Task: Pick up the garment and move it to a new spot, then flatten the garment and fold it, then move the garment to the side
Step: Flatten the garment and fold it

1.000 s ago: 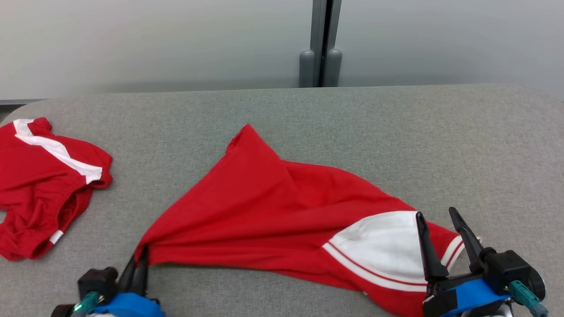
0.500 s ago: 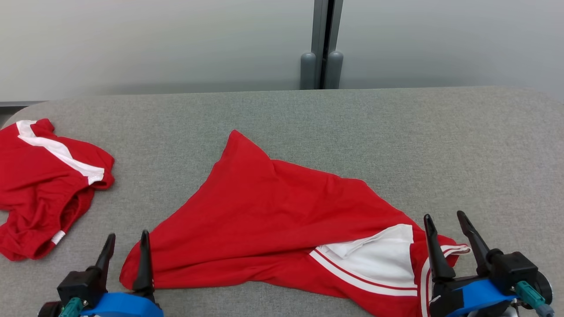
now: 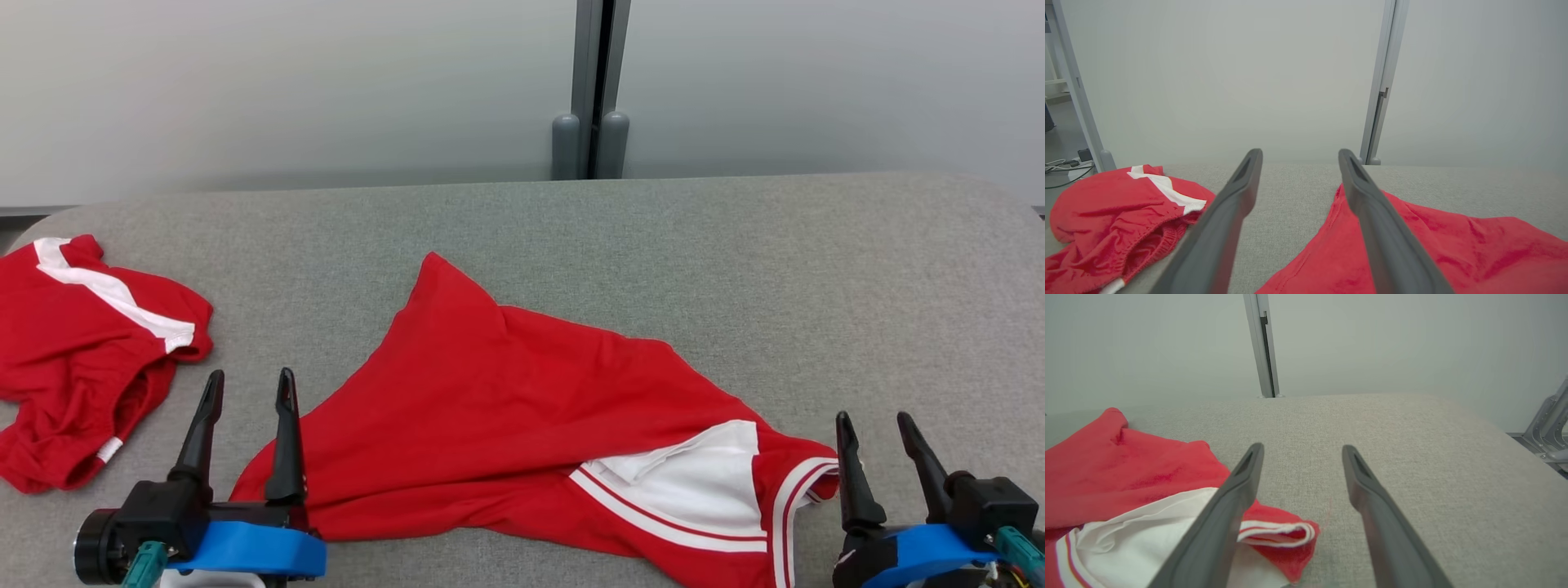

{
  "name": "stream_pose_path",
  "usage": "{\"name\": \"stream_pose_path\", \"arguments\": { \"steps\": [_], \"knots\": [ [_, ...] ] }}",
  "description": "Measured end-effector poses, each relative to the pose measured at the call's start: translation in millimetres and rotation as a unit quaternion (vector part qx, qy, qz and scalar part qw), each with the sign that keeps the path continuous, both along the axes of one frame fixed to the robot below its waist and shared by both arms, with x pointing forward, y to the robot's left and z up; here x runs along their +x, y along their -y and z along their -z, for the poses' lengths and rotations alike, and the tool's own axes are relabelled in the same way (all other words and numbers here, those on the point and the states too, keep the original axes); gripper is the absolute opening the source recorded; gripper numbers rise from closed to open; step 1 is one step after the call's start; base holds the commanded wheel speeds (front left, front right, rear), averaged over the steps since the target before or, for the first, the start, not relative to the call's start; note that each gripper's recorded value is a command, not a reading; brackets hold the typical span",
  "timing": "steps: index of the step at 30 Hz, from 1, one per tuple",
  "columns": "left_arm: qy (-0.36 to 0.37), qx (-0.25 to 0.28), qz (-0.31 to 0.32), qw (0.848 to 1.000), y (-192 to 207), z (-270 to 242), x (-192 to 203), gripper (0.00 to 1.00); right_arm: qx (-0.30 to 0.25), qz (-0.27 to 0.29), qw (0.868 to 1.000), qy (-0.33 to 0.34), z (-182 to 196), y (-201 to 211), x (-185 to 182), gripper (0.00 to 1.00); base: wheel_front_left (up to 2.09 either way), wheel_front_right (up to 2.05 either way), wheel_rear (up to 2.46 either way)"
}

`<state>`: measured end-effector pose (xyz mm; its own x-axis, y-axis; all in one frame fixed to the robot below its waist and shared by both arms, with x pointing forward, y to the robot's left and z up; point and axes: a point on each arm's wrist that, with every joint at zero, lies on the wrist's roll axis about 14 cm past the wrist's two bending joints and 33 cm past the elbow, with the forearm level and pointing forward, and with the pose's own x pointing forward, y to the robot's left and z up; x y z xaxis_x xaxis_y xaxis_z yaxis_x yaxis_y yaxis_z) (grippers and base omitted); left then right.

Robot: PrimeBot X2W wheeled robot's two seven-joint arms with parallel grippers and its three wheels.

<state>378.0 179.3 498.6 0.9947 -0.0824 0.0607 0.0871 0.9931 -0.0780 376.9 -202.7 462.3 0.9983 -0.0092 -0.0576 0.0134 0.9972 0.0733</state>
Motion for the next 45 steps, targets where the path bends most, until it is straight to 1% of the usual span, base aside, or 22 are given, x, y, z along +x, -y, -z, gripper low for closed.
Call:
{"name": "stream_pose_path", "arguments": {
  "steps": [7,11,14,16,22,27,31,32,33,34,37,39,43,45],
  "knots": [
    [0.001,0.004,0.004,1.0,6,0,-2,1.0,0.005,0.01,0.999,-0.033,15,6,-7,1.0,0.0,0.0,0.0],
    [-0.007,0.01,0.0,1.0,2,5,-4,1.0,0.005,0.008,0.999,-0.031,8,5,4,1.0,0.0,0.0,0.0],
    [-0.011,0.017,-0.002,1.0,0,7,-5,1.0,0.006,0.001,0.999,-0.052,13,2,12,1.0,0.0,0.0,0.0],
    [-0.016,0.02,-0.005,1.0,-2,11,-6,1.0,0.003,-0.006,0.997,-0.078,22,0,15,1.0,0.0,0.0,0.0],
    [-0.03,0.026,-0.015,0.999,-9,19,-9,1.0,0.01,-0.026,0.985,-0.168,62,-11,3,1.0,0.0,0.0,0.0],
    [-0.031,0.024,-0.019,0.999,-11,20,-10,1.0,0.014,-0.048,0.971,-0.234,95,-25,-24,1.0,0.0,0.0,0.0],
    [-0.033,0.024,-0.021,0.999,-11,21,-9,1.0,0.015,-0.063,0.965,-0.255,104,-34,-32,1.0,0.0,0.0,0.0],
    [-0.033,0.024,-0.021,0.999,-11,22,-9,1.0,0.016,-0.064,0.964,-0.258,105,-36,-33,0.48,0.0,0.0,0.0],
    [-0.034,0.024,-0.021,0.999,-11,22,-8,1.0,0.015,-0.068,0.963,-0.259,105,-37,-33,0.18,0.0,0.0,0.0],
    [-0.034,0.024,-0.021,0.999,-11,22,-8,1.0,0.013,-0.071,0.963,-0.259,105,-38,-32,0.0,0.0,0.0,0.0],
    [-0.034,0.023,-0.021,0.999,-11,22,-7,1.0,0.009,-0.082,0.965,-0.25,100,-43,-26,0.0,0.0,0.0,0.0],
    [-0.032,0.023,-0.022,0.999,-12,21,-6,1.0,-0.001,-0.084,0.969,-0.233,92,-39,-15,0.0,0.0,0.0,0.0],
    [-0.032,0.023,-0.024,0.999,-13,20,-4,1.0,-0.031,-0.083,0.984,-0.154,47,-25,33,0.0,0.0,0.0,0.0],
    [-0.03,0.022,-0.026,0.999,-14,19,-3,1.0,-0.052,-0.083,0.988,-0.116,22,-19,57,0.0,0.0,0.0,0.0]
  ]
}}
